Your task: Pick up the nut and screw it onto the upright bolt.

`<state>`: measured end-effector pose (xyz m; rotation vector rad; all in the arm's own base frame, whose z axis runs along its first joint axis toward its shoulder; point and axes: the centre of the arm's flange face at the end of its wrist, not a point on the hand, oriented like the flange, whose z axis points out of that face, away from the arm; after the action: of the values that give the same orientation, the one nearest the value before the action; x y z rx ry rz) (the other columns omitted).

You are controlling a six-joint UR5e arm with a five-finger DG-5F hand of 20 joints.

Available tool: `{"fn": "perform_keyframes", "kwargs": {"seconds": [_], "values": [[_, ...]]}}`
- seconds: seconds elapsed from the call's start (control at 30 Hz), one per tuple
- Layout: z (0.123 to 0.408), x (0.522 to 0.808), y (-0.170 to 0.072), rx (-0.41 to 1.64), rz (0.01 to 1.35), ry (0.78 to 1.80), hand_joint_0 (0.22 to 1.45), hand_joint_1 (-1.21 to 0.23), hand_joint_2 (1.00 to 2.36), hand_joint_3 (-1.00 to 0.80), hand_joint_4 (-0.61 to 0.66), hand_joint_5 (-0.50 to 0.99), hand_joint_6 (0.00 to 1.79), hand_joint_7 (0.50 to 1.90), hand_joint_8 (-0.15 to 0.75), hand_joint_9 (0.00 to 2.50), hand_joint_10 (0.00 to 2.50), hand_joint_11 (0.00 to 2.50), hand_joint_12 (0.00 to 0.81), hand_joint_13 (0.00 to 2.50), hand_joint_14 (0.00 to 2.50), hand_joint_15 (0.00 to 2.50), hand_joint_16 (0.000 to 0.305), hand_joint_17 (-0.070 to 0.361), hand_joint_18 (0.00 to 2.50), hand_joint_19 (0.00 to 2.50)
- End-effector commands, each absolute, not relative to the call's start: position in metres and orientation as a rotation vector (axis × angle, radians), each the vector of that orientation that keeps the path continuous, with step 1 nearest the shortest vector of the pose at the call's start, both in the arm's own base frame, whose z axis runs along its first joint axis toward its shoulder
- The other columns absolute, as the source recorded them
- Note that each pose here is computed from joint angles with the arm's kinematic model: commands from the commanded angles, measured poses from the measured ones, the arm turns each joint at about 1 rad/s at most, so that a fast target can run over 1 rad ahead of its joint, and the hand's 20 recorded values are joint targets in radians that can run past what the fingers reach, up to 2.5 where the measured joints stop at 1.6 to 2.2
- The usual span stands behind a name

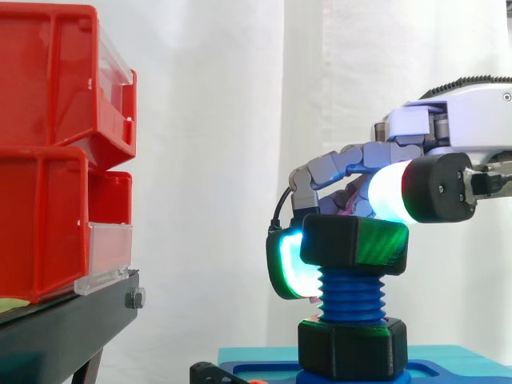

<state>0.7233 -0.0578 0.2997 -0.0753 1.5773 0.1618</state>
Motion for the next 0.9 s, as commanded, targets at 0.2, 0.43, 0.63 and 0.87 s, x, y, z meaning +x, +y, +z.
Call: {"fn": "perform_keyframes", "kwargs": {"seconds": [0.2,0.43,0.63,0.87], "values": [[0.309,0.726,-0.067,-0.089,0.171,1.548,0.52,-0.1,1.0,-0.5,0.18,0.06,0.52,1.34,0.232,1.02,0.0,0.0,0.162,0.84,0.0,0.0,0.012,0.027,0.51,0.0],[0.331,0.732,-0.072,-0.125,0.205,1.513,0.52,-0.08,1.0,-0.5,0.19,0.02,0.5,1.2,0.243,1.01,0.0,0.0,0.174,0.81,0.0,0.0,0.013,0.03,0.49,0.0],[0.363,0.739,-0.07,-0.17,0.241,1.465,0.51,-0.05,1.0,-0.5,0.25,-0.05,0.5,0.95,0.223,0.92,0.0,0.0,0.197,0.72,0.0,0.0,0.017,0.039,0.43,0.0],[0.366,0.743,-0.055,-0.185,0.254,1.453,0.51,-0.03,1.0,-0.5,0.2,-0.09,0.5,0.71,0.188,0.81,0.0,0.0,0.201,0.63,0.0,0.0,0.023,0.051,0.34,0.0]]}}
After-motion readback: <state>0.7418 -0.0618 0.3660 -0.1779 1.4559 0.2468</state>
